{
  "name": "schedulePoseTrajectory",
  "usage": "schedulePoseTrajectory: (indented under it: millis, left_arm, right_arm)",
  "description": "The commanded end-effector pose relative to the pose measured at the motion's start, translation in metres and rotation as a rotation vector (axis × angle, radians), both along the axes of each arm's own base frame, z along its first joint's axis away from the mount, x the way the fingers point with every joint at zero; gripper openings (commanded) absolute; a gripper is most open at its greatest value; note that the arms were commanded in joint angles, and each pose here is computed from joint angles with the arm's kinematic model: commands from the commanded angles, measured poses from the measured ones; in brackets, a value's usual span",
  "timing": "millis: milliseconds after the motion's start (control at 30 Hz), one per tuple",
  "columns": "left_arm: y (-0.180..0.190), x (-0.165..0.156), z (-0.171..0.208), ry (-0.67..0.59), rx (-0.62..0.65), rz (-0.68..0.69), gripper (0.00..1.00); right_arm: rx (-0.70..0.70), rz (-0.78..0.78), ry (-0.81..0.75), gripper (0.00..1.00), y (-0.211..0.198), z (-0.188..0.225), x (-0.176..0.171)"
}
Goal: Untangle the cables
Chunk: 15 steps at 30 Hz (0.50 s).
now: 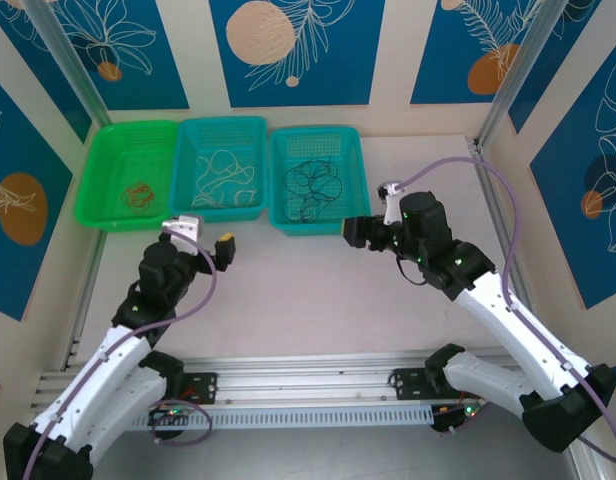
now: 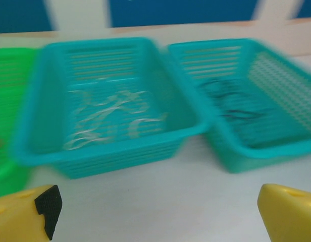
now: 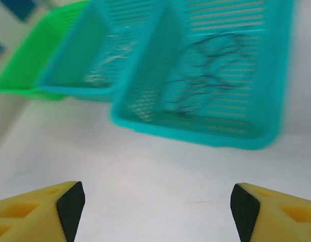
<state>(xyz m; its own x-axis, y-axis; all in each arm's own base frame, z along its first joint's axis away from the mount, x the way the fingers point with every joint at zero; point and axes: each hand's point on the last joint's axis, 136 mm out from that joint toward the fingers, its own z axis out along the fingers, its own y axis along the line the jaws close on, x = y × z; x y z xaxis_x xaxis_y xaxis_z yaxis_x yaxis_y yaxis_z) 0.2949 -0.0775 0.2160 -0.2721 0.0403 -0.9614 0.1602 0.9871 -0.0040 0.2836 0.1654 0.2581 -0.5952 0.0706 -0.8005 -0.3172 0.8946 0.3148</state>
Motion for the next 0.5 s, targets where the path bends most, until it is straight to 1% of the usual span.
schedulePoseTrajectory:
  millis: [0, 100, 200, 300, 367, 433, 467]
  left_arm:
    - [0.065, 0.008, -0.009, -0.057, 0.204, 0.340, 1.00]
    - [0.082, 0.015, -0.028, -0.016, 0.228, 0.426, 1.00]
    - [0.089, 0.023, -0.048, -0.001, 0.208, 0.446, 1.00]
    - [0.088, 0.031, -0.066, -0.009, 0.130, 0.385, 1.00]
    - [0.088, 0.038, -0.079, 0.011, 0.067, 0.338, 1.00]
    - [0.089, 0.049, -0.087, 0.019, 0.049, 0.309, 1.00]
    - [0.087, 0.054, -0.090, 0.016, 0.051, 0.294, 1.00]
  right_arm:
    - [-0.215, -0.187, -0.159, 0.82, -0.055, -0.019, 0.030]
    - [-0.229, -0.329, -0.168, 0.83, -0.096, -0.051, 0.047]
    - [-0.226, -0.460, -0.137, 0.86, -0.132, -0.083, 0.055]
    - [-0.219, -0.524, -0.108, 0.87, -0.154, -0.114, 0.066]
    - [-0.213, -0.530, -0.100, 0.87, -0.160, -0.131, 0.075]
    - [-0.218, -0.518, -0.105, 0.88, -0.162, -0.150, 0.088]
    - [-0.224, -0.512, -0.111, 0.88, -0.162, -0.151, 0.095]
